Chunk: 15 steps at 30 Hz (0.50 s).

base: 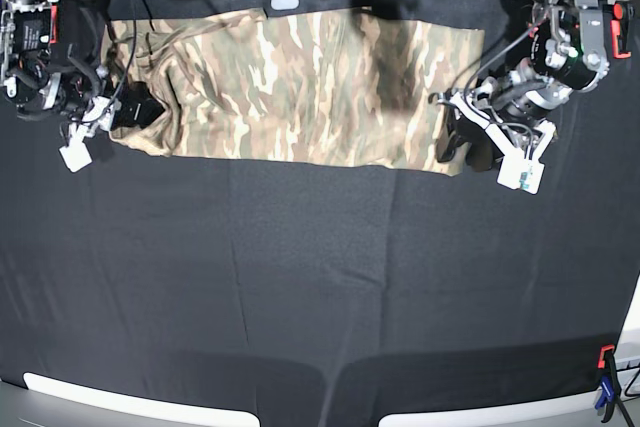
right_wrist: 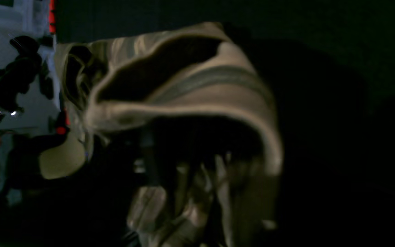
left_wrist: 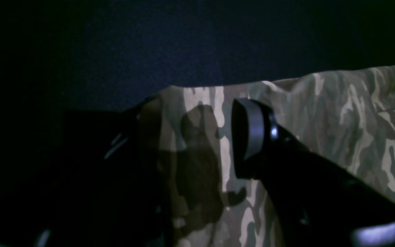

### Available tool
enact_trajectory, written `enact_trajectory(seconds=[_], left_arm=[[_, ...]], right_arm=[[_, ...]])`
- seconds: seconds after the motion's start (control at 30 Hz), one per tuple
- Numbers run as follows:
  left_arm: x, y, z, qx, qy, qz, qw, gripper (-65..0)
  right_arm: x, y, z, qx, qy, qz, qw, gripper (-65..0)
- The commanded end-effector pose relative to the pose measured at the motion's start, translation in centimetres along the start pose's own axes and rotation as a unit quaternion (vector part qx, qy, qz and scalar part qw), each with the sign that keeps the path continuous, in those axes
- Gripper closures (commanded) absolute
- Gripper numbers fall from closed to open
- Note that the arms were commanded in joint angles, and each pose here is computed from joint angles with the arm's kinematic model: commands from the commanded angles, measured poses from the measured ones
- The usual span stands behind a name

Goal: Layout the t-shirt on the table in an organized manner, then fold the t-shirt properly

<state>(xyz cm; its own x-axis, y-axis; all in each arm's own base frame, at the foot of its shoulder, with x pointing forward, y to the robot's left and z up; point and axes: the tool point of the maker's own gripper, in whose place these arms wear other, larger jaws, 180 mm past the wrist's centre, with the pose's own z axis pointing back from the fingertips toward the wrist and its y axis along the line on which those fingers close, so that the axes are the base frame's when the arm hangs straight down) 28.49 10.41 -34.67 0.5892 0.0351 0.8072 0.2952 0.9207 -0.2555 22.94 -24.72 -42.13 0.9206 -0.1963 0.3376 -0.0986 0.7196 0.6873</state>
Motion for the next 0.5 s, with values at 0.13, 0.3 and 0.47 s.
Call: enact_trajectory(seconds=[0.13,0.3,0.47], left_arm=[[1.5,-0.3,0.2,-0.006,-0.026,-0.008,1.0,-30.5],[1.6,-0.3,0.2,-0.007,-0.026,-0.007,1.0,-30.5],[1.6,-0.3,0.2,-0.007,-0.026,-0.007,1.0,-30.5]], right_arm=[[1.0,-1.3,2.2,-0.027,-0.015,-0.003,0.9995,-11.0],[3.0,-2.5,5.8,-0.05,-0.068,-0.014,0.9963,-11.1],[3.1,-3.3,8.0,-0.07,-0.06,-0.011,0.9956,-22.5]])
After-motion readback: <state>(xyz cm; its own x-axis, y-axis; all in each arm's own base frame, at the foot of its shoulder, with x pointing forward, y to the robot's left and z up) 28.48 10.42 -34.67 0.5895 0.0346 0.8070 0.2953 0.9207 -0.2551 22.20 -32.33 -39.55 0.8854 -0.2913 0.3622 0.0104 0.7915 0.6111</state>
